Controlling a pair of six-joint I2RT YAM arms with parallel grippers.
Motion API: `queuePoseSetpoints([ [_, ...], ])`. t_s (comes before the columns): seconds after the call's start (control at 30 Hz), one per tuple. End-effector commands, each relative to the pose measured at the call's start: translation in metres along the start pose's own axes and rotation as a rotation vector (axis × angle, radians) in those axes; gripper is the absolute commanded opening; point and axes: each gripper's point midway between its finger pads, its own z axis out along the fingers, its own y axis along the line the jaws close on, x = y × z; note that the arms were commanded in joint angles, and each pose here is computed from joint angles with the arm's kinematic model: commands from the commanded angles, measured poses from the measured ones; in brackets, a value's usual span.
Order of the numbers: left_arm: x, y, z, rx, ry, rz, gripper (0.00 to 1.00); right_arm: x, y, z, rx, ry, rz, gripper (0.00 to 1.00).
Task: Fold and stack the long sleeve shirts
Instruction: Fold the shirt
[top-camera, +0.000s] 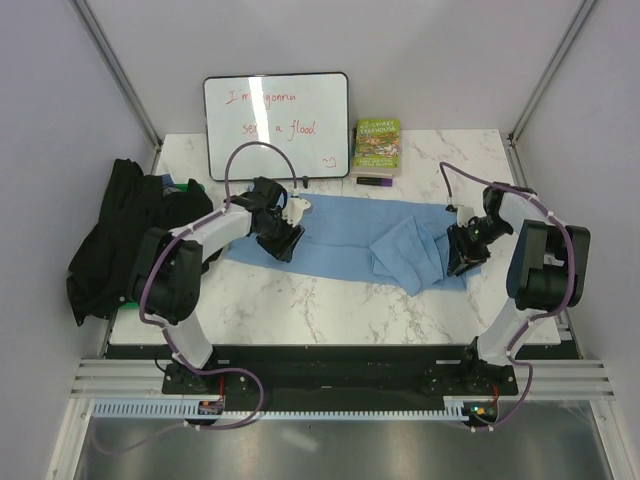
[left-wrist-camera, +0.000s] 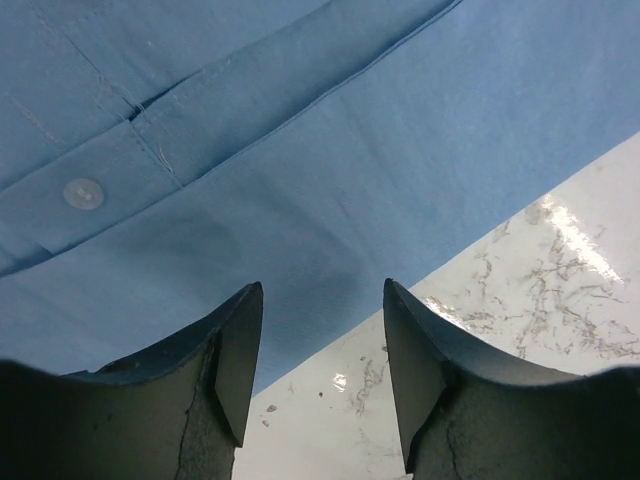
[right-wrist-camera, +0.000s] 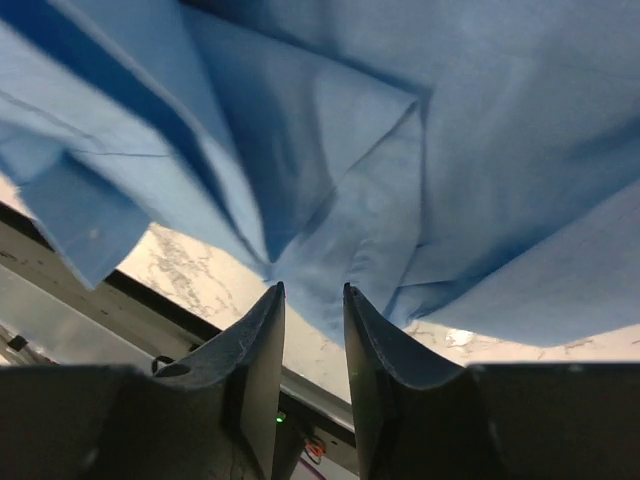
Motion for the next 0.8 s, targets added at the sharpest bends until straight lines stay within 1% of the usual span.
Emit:
queuePoseSetpoints([
  [0.0,0.020,0.002,0.010,-0.004,0.083,-0.024,0.56,-0.015,-0.034,0.010,0.123,-0.021,-0.048,0.35],
  [0.1,0.026,-0.012,0.013,0.040,0.107,-0.025,0.54,-0.022,-0.058,0.013,0.204,-0.012,-0.052,0.33],
  [0.23,0.042,-0.049,0.022,0.103,0.178,0.038,0.53,-0.030,-0.081,0.010,0.260,-0.002,-0.057,0.31],
  [0.33,0.050,-0.071,0.025,0.161,0.210,0.012,0.52,-0.034,-0.087,0.001,0.287,-0.012,-0.083,0.30],
  [0.43,0.048,-0.089,0.023,0.240,0.210,-0.038,0.51,-0.038,-0.076,-0.013,0.264,-0.033,-0.127,0.31],
  [0.53,0.035,-0.103,0.015,0.311,0.164,-0.060,0.52,-0.044,-0.056,-0.038,0.238,-0.088,-0.169,0.33],
  [0.6,0.025,-0.105,0.010,0.328,0.132,-0.060,0.52,-0.045,-0.041,-0.059,0.231,-0.134,-0.214,0.35],
  [0.67,0.012,-0.105,0.003,0.335,0.086,-0.052,0.53,-0.047,-0.027,-0.070,0.205,-0.175,-0.260,0.37],
  [0.73,0.002,-0.104,-0.005,0.337,0.041,-0.042,0.57,-0.041,-0.004,-0.081,0.148,-0.209,-0.287,0.38],
  [0.77,-0.002,-0.105,-0.008,0.339,0.021,-0.037,0.58,-0.040,0.004,-0.083,0.119,-0.218,-0.325,0.41],
])
